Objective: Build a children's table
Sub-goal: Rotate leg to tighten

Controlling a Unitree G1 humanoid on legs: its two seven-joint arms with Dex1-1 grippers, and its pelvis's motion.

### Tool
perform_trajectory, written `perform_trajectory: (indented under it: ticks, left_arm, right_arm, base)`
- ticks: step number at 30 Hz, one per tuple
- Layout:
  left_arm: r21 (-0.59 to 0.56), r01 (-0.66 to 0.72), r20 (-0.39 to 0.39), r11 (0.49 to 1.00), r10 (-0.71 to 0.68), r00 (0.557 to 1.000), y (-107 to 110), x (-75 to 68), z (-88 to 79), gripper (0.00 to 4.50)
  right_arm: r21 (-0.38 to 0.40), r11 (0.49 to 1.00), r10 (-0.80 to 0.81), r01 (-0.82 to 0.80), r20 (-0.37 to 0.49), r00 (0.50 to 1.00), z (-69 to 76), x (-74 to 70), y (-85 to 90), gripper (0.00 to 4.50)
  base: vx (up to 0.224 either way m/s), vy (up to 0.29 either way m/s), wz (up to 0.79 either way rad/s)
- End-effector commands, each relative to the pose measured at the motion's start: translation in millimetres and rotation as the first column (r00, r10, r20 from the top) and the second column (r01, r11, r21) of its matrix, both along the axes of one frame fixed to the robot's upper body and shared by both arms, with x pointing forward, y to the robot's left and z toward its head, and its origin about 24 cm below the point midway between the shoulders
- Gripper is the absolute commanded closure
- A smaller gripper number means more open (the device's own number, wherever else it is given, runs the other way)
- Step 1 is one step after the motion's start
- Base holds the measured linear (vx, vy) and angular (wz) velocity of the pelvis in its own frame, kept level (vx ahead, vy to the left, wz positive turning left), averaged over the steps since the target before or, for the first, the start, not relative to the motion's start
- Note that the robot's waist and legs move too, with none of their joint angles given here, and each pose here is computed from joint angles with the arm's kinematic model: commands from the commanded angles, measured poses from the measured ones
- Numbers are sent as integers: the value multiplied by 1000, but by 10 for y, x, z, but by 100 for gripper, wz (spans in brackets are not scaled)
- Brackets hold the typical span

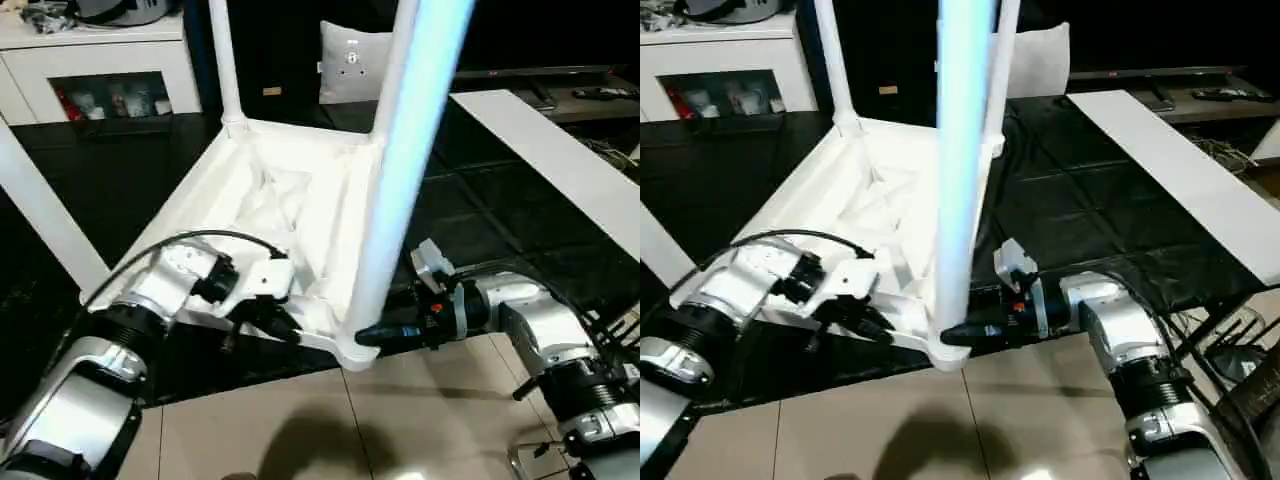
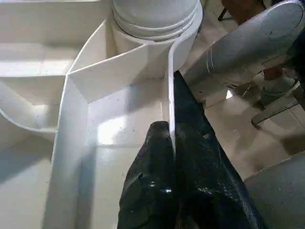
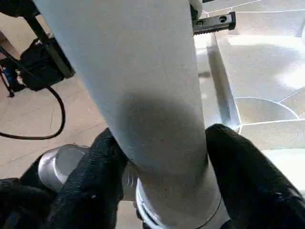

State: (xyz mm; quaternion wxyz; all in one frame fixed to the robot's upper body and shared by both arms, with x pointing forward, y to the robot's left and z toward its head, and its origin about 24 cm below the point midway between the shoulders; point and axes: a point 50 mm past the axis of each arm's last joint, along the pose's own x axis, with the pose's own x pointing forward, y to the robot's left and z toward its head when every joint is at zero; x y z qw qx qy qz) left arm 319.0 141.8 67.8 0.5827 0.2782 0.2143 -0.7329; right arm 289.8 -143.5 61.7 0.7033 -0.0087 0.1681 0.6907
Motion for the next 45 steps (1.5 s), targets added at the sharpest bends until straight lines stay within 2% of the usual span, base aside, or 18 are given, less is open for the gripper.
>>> perform_trajectory:
  ticks: [1,5,8,10,12,21,26,30,32,33,38,39,40,41,42,44,45]
  left_arm:
    - [14,50,18,999,-50,999,-62,1,31,450]
    - [20,48,25,999,-48,999,-53,9,34,450]
    - [26,45,28,999,-46,999,-40,12,34,450]
    - [27,45,28,999,-46,999,-36,12,34,450]
    - [28,42,29,999,-43,999,-32,13,31,450]
    - [1,15,15,1000,-15,1000,-45,8,17,450]
    - [-43,-104,-4,994,104,995,-59,42,49,450]
    - [-90,-267,-14,959,267,964,-112,68,109,450]
    - [-101,-291,-18,951,291,957,-129,65,121,450]
    - [-139,-361,-18,922,362,932,-197,80,161,450]
    - [-208,-486,-21,849,493,870,-349,129,219,450]
    - [-233,-533,-12,813,546,838,-420,158,237,450]
    - [-242,-552,-8,798,567,823,-446,166,247,450]
    - [-256,-574,0,778,594,805,-481,189,259,450]
    - [-288,-602,11,745,631,775,-544,232,286,450]
    - [-312,-623,16,717,660,751,-607,252,313,450]
    - [-313,-628,17,713,665,747,-620,252,317,450]
  right_arm:
    - [-27,1000,17,-15,58,998,12,2,24,147]
    - [-50,998,30,-26,87,996,4,2,40,147]
    - [-40,999,38,-36,70,997,23,7,45,182]
    - [-37,998,45,-43,67,997,26,4,46,185]
    - [-29,998,55,-53,60,997,24,-5,47,223]
    - [6,999,45,-45,4,999,-10,-55,53,245]
    - [64,998,-28,29,-20,999,-18,-104,163,246]
    - [27,975,-223,222,20,975,-131,-86,347,246]
    - [23,966,-259,259,20,966,-145,-78,376,246]
    - [46,937,-345,345,2,938,-135,-40,475,246]
    - [53,874,-484,484,-10,875,-108,55,669,247]
    - [39,825,-564,564,-10,826,-99,122,754,247]
    - [32,801,-598,598,-12,801,-98,147,784,247]
    - [32,752,-658,659,-34,752,-92,204,817,247]
    - [40,679,-729,733,-83,680,-80,278,860,247]
    - [48,652,-753,757,-73,654,-65,306,898,247]
    - [49,653,-754,756,-57,655,-61,307,908,191]
  base:
    - [0,0,0]
    - [0,0,0]
    - [0,0,0]
    - [0,0,0]
    - [0,0,0]
    - [0,0,0]
    - [0,0,0]
    - [0,0,0]
    - [0,0,0]
    - [0,0,0]
    - [0,0,0]
    - [0,0,0]
    - [0,0,0]
    - [0,0,0]
    - [0,0,0]
    - [0,0,0]
    - [0,0,0]
